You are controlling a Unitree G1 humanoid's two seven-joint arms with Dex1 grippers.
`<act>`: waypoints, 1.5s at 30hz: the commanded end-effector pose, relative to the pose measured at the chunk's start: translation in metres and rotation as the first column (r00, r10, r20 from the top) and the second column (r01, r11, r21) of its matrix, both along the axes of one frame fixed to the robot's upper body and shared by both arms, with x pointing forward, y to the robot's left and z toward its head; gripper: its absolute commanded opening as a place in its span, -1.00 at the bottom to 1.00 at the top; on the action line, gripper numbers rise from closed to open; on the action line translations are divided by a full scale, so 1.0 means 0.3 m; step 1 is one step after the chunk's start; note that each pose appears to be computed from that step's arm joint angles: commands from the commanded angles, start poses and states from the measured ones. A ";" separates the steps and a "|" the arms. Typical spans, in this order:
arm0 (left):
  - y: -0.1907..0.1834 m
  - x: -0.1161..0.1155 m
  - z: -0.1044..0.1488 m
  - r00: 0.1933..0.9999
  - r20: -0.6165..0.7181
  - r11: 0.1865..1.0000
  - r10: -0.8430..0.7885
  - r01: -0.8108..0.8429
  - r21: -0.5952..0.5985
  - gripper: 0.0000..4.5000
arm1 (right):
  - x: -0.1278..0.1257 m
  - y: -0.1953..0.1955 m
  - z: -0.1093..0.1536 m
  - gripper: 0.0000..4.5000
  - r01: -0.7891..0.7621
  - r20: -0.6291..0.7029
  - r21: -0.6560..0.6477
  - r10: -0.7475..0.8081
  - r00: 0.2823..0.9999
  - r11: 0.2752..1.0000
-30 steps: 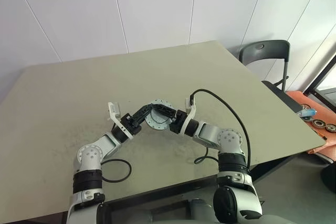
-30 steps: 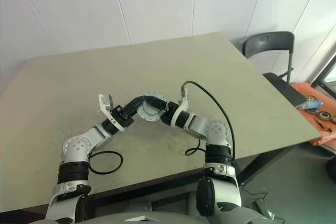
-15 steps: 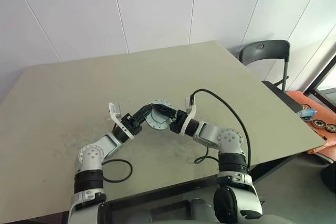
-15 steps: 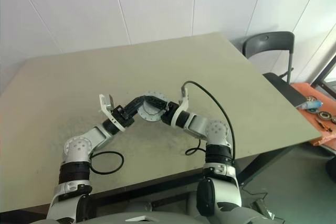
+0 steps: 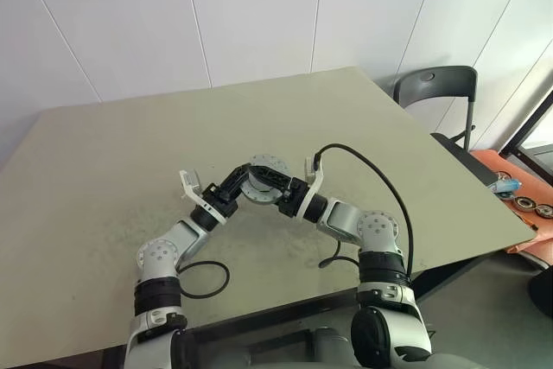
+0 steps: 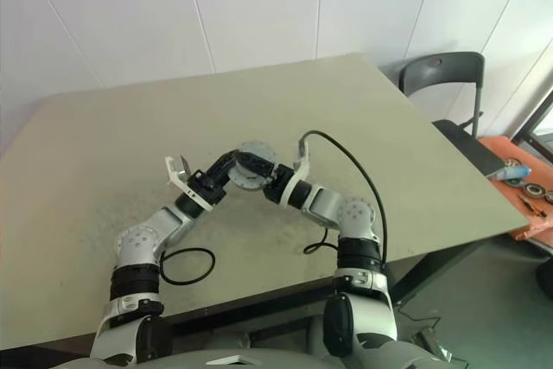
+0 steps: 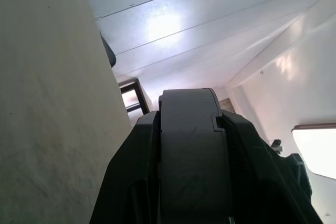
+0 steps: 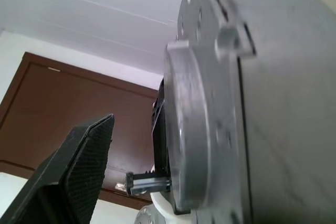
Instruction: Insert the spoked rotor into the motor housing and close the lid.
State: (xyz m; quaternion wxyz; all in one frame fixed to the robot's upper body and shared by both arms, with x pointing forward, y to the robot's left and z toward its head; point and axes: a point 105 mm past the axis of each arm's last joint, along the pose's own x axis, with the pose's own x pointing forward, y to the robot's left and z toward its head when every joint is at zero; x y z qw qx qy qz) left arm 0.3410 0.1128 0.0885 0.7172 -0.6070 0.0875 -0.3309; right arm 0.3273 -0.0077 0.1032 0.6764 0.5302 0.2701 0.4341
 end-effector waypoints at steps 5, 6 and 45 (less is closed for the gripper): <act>0.175 0.088 0.071 0.944 0.050 0.945 0.325 -0.322 -0.050 -0.44 | -0.007 0.031 0.104 0.99 -0.051 0.105 0.074 0.043 0.994 0.996; 0.203 0.099 0.072 0.925 0.046 0.926 0.377 -0.375 -0.046 -0.44 | -0.007 0.031 0.105 0.99 -0.051 0.106 0.074 0.043 0.993 0.996; 0.708 0.037 -0.115 0.249 -0.096 0.267 0.964 -0.907 0.326 -0.11 | -0.008 0.030 0.099 1.00 -0.070 0.130 0.038 0.064 0.989 0.997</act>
